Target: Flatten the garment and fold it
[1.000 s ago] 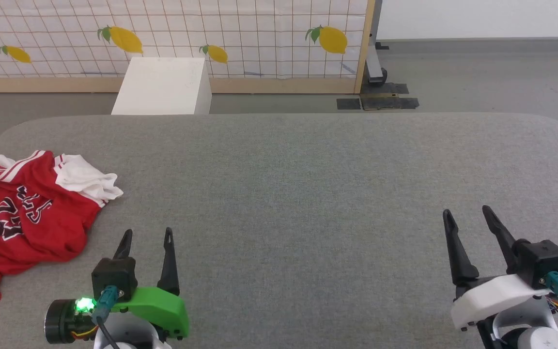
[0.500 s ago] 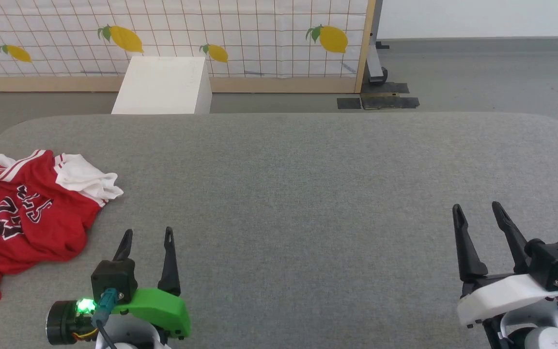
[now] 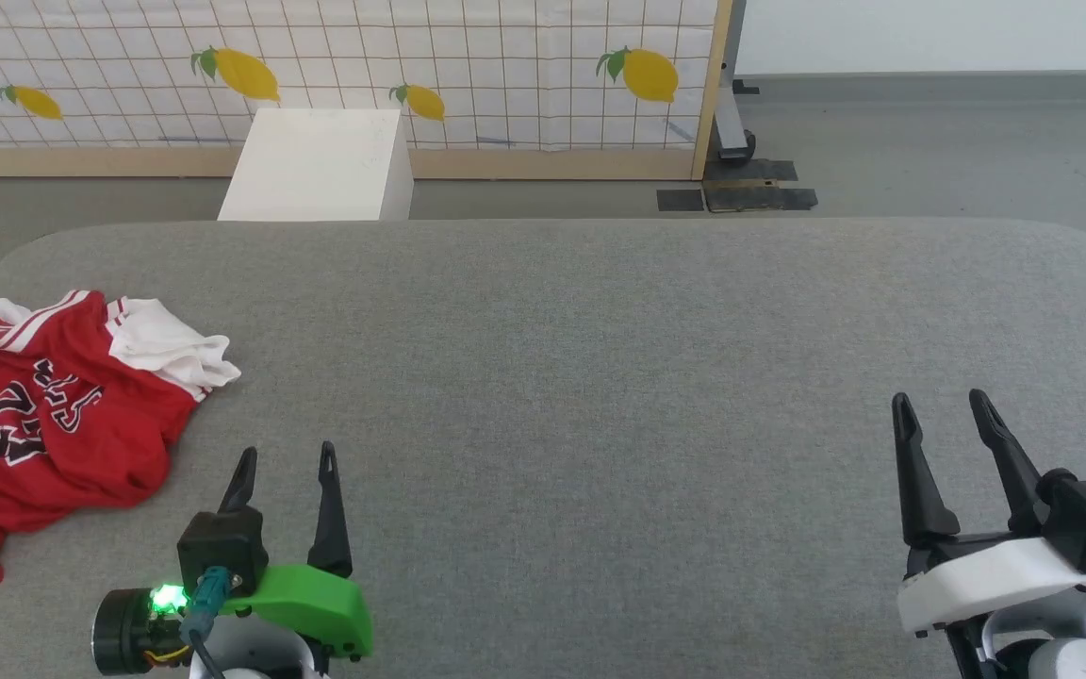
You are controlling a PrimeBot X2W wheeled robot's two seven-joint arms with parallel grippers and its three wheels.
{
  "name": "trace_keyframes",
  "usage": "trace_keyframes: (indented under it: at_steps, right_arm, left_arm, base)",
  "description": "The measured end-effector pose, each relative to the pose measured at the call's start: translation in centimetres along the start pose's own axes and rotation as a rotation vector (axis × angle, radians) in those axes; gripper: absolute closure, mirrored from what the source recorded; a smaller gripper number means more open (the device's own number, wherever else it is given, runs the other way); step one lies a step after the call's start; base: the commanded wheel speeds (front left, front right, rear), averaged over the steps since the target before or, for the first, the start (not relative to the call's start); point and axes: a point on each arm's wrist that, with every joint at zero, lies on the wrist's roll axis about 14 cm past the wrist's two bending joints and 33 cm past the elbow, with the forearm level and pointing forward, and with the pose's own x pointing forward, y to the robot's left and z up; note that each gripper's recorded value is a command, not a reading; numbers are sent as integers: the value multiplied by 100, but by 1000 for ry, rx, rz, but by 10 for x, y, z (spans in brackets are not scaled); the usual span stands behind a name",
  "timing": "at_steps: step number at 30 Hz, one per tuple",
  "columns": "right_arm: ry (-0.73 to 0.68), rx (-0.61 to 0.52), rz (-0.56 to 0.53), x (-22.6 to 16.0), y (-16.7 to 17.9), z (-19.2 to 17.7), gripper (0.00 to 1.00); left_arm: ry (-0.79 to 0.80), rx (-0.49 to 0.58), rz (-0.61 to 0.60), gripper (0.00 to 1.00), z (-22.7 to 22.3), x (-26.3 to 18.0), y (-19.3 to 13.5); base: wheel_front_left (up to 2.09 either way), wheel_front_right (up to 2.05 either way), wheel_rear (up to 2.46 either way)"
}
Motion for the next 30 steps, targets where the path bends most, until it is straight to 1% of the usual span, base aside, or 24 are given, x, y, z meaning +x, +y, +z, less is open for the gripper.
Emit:
trace_keyframes:
  at_steps: [30]
  right_arm:
    - [-49, 12, -19, -4, -6, 4, 0]
  left_arm:
    - [-36, 2, 5, 0, 1, 0, -2]
  base:
    - [0, 0, 0]
